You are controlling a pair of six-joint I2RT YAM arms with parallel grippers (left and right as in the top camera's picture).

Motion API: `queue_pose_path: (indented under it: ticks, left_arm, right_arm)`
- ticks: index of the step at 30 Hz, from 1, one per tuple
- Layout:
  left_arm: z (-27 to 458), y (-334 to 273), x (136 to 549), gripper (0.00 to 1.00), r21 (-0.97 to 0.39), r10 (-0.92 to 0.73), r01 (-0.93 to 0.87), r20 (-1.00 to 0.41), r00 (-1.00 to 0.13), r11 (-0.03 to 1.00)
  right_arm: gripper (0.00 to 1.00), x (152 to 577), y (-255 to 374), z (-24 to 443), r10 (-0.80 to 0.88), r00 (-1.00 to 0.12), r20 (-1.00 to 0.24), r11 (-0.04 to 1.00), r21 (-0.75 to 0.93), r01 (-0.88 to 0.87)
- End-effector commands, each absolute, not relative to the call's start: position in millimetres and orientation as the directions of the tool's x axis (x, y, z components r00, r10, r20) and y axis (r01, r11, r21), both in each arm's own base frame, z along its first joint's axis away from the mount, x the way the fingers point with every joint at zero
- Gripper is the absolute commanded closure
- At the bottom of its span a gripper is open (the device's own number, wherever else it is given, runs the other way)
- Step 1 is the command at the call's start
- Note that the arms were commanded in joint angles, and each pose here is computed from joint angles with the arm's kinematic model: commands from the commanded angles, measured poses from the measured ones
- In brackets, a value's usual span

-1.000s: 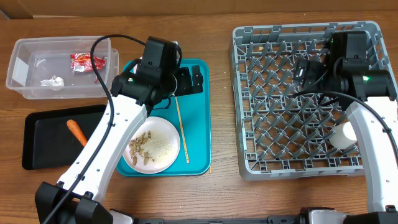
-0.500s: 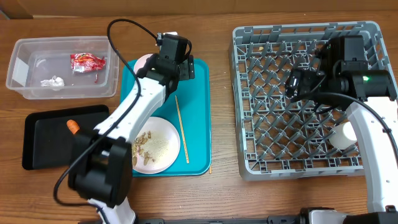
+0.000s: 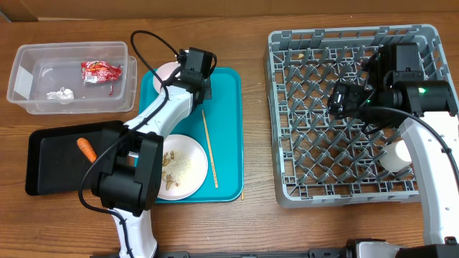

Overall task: Sort waste into correct bins and load items into the dishwasher
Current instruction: 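Grasp the pink bowl rim with the left gripper, then lift the pink bowl and carry it right over the dish rack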

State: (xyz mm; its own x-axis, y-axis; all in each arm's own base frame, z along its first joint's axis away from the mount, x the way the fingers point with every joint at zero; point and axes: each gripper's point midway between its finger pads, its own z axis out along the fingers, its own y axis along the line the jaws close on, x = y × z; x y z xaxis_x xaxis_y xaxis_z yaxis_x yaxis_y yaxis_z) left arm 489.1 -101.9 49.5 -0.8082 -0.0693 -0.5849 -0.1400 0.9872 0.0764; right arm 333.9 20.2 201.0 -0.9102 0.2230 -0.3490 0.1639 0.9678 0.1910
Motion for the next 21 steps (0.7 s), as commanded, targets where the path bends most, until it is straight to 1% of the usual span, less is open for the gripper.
queue_pose_path:
  ticks: [1, 2, 5, 9, 12, 13, 15, 17, 19, 21]
  left_arm:
    - [44, -106, 487, 0.89, 0.06, -0.069, -0.124, -0.561, -0.825, 0.991]
    - [43, -106, 486, 0.92, 0.062, -0.068, -0.124, -0.557, -0.828, 0.99]
    - [42, -105, 484, 0.96, 0.067, -0.066, -0.123, -0.549, -0.833, 0.99]
    - [47, -106, 485, 0.96, 0.066, -0.064, -0.12, -0.555, -0.829, 0.991]
    - [69, -112, 490, 0.96, 0.044, -0.059, -0.103, -0.569, -0.82, 0.994]
    - [85, -120, 492, 0.96, 0.017, -0.036, -0.056, -0.572, -0.819, 0.998]
    - [127, -147, 495, 0.96, -0.1, -0.018, 0.05, -0.587, -0.81, 0.994]
    - [163, -173, 496, 0.96, -0.217, -0.023, 0.137, -0.604, -0.796, 0.966]
    - [197, -207, 494, 0.96, -0.356, -0.023, 0.256, -0.622, -0.783, 0.899]
    - [223, -234, 490, 0.96, -0.475, -0.052, 0.327, -0.625, -0.779, 0.817]
  right_arm:
    - [0.0, 336, 20, 205, 0.228, -0.904, -0.361, 0.966, 0.197, 0.165]
    - [0.0, 336, 20, 205, 0.228, -0.904, -0.361, 0.966, 0.197, 0.166]
    - [0.0, 335, 20, 204, 0.228, -0.906, -0.355, 0.966, 0.196, 0.167]
    - [0.0, 332, 20, 203, 0.228, -0.91, -0.345, 0.966, 0.194, 0.169]
    - [0.0, 331, 15, 205, 0.238, -0.906, -0.351, 0.966, 0.183, 0.183]
    - [0.0, 330, 8, 208, 0.256, -0.896, -0.362, 0.963, 0.178, 0.203]
    - [0.0, 326, -15, 220, 0.318, -0.859, -0.402, 0.948, 0.162, 0.275]
    - [0.0, 320, -30, 231, 0.356, -0.829, -0.432, 0.935, 0.164, 0.316]
    - [0.0, 314, -40, 240, 0.384, -0.803, -0.455, 0.923, 0.173, 0.344]
    - [0.0, 307, -47, 247, 0.406, -0.785, -0.469, 0.913, 0.176, 0.367]
